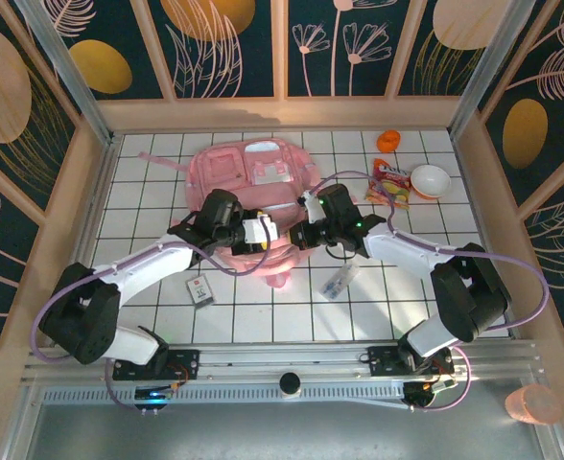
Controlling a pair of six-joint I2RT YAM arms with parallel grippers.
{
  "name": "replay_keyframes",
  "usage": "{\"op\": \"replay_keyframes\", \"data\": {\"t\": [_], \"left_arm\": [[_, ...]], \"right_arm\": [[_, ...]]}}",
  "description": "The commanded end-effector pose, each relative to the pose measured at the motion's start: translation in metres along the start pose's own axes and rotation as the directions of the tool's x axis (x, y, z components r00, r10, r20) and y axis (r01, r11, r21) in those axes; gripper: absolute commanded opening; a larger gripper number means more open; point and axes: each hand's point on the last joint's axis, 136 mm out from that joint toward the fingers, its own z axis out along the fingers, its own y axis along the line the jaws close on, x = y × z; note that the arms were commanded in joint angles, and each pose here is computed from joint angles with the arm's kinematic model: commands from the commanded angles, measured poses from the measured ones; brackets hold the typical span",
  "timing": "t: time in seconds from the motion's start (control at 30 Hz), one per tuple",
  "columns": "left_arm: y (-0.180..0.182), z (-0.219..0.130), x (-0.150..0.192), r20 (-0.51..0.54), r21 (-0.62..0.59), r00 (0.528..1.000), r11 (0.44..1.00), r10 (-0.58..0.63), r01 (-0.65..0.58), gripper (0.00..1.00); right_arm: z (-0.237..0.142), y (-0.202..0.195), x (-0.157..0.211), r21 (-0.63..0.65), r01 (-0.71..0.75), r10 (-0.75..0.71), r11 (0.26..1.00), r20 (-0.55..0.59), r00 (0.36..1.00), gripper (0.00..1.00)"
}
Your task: Pack the student bag
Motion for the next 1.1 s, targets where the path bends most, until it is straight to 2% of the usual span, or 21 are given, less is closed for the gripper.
{"op": "replay_keyframes", "data": {"t": [0.0,0.03,0.13,0.23,0.27,0.3,0.33,0.4,0.5,0.63,0.8,1.07], "left_arm": [[0.016,0.009,-0.012,0.023,-0.066,1.0,0.998,0.009,-0.007,0.68],[0.019,0.013,-0.01,0.012,-0.082,1.0,0.997,0.008,-0.007,0.72],[0.028,0.024,-0.008,-0.02,-0.128,1.0,0.992,0.012,-0.015,0.74],[0.033,0.037,-0.001,-0.053,-0.139,0.999,0.99,0.009,-0.017,0.69],[0.032,0.04,0.002,-0.069,-0.126,0.998,0.992,0.007,-0.016,0.62],[0.033,0.042,0.004,-0.085,-0.127,0.996,0.992,0.0,-0.011,0.45],[0.034,0.041,0.006,-0.092,-0.129,0.996,0.992,-0.012,0.0,0.24],[0.032,0.033,0.004,-0.084,-0.132,0.996,0.991,-0.011,0.0,0.01],[0.023,0.015,-0.005,-0.025,-0.118,1.0,0.993,0.013,-0.016,0.0],[0.019,-0.005,-0.012,0.025,-0.103,1.0,0.994,-0.019,0.021,0.0],[0.027,-0.022,-0.006,0.021,-0.141,0.999,0.989,-0.044,0.046,0.0],[0.038,-0.029,0.006,-0.008,-0.177,0.997,0.982,-0.07,0.068,0.0]], "right_arm": [[-0.002,0.01,-0.01,-0.009,0.023,-0.023,1.0,0.018,1.0,0.0],[-0.003,0.011,-0.01,-0.013,0.024,-0.023,1.0,0.021,1.0,0.0],[-0.006,0.015,-0.011,-0.027,0.029,-0.028,0.999,0.028,0.999,0.0],[-0.008,0.017,-0.012,-0.033,0.033,-0.032,0.999,0.034,0.999,0.0],[-0.009,0.016,-0.012,-0.029,0.033,-0.032,0.999,0.036,0.999,0.0],[-0.009,0.013,-0.011,-0.018,0.025,-0.025,1.0,0.034,0.999,0.0],[-0.01,0.007,-0.01,0.004,0.01,-0.01,1.0,0.034,0.999,0.0],[-0.01,-0.007,-0.006,0.045,-0.016,0.015,0.999,0.026,1.0,0.0],[-0.013,-0.032,-0.002,0.11,-0.054,0.051,0.992,0.03,0.998,0.0],[-0.018,-0.051,-0.005,0.166,-0.061,0.054,0.984,0.048,0.997,0.0],[-0.032,-0.078,-0.018,0.234,-0.086,0.067,0.968,0.084,0.994,0.0],[-0.046,-0.078,-0.024,0.26,-0.083,0.06,0.962,0.097,0.994,0.0]]}}
